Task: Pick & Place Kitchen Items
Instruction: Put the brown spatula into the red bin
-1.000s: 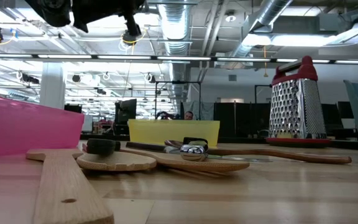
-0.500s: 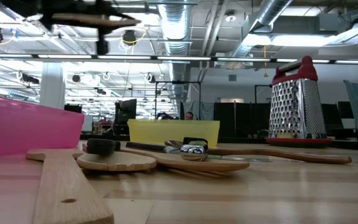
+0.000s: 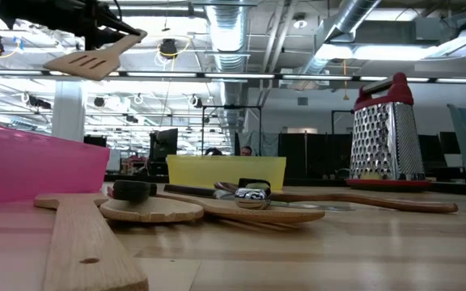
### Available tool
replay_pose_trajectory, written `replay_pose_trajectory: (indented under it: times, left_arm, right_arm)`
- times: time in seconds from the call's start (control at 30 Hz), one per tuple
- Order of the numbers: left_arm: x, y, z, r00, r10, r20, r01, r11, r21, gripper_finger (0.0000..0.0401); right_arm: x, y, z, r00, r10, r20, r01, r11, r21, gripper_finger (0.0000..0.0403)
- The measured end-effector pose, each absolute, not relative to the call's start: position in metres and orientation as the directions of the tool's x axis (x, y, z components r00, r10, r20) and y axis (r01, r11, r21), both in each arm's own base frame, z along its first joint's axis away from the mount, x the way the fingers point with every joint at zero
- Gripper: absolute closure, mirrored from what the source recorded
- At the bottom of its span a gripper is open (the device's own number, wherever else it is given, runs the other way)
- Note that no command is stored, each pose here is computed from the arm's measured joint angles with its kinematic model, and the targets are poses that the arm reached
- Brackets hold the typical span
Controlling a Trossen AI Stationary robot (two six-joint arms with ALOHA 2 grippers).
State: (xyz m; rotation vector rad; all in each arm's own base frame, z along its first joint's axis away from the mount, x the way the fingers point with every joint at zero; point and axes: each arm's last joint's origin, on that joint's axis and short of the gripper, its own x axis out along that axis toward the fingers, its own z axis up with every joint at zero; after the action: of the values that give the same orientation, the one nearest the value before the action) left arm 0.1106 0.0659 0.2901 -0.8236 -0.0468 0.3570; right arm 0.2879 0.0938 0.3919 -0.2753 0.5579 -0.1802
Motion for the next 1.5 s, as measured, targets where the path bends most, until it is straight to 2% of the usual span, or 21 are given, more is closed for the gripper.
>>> replay_pose_trajectory:
  times: [0.17, 0.23, 0.33, 0.53, 0.67, 0.9, 1.03, 1.3, 1.5]
  left_arm:
    - [0.109, 0.065, 0.288, 0.936, 0.33, -0.119, -0.311, 0.621, -0.72, 0.0394]
    - [0.109, 0.065, 0.286, 0.934, 0.33, -0.139, -0.33, 0.643, -0.691, 0.0394]
    - [0.108, 0.064, 0.281, 0.927, 0.325, -0.186, -0.36, 0.635, -0.684, 0.0394]
    - [0.103, 0.061, 0.275, 0.916, 0.31, -0.255, -0.399, 0.632, -0.664, 0.0394]
    - [0.096, 0.055, 0.273, 0.916, 0.299, -0.268, -0.401, 0.63, -0.665, 0.0394]
    - [0.081, 0.046, 0.267, 0.89, 0.314, -0.331, -0.456, 0.618, -0.64, 0.0394]
    - [0.08, 0.047, 0.266, 0.876, 0.345, -0.336, -0.482, 0.63, -0.609, 0.0394]
    - [0.079, 0.048, 0.261, 0.854, 0.371, -0.365, -0.521, 0.626, -0.581, 0.0394]
    - [0.083, 0.05, 0.221, 0.811, 0.341, -0.476, -0.58, 0.576, -0.576, 0.0394]
  right_arm:
    - [0.271, 0.057, 0.38, 0.975, 0.081, -0.205, -0.092, 0.995, -0.042, 0.0181]
    - [0.266, 0.045, 0.366, 0.986, 0.129, -0.105, -0.129, 0.992, 0.006, 0.0187]
    - [0.257, 0.034, 0.344, 0.993, 0.11, -0.032, -0.107, 0.991, 0.082, 0.0193]
    - [0.252, 0.031, 0.302, 0.994, 0.102, -0.043, -0.093, 0.981, 0.172, 0.0204]
    - [0.257, 0.035, 0.285, 0.99, 0.114, -0.088, -0.096, 0.979, 0.181, 0.0213]
    - [0.271, 0.039, 0.263, 0.988, 0.132, -0.079, -0.119, 0.981, 0.153, 0.0226]
    - [0.278, 0.037, 0.266, 0.98, 0.199, -0.002, -0.197, 0.972, 0.132, 0.0232]
    - [0.278, 0.036, 0.265, 0.979, 0.205, -0.004, -0.202, 0.967, 0.158, 0.0243]
    - [0.278, 0.039, 0.265, 0.976, 0.216, -0.007, -0.212, 0.964, 0.158, 0.0249]
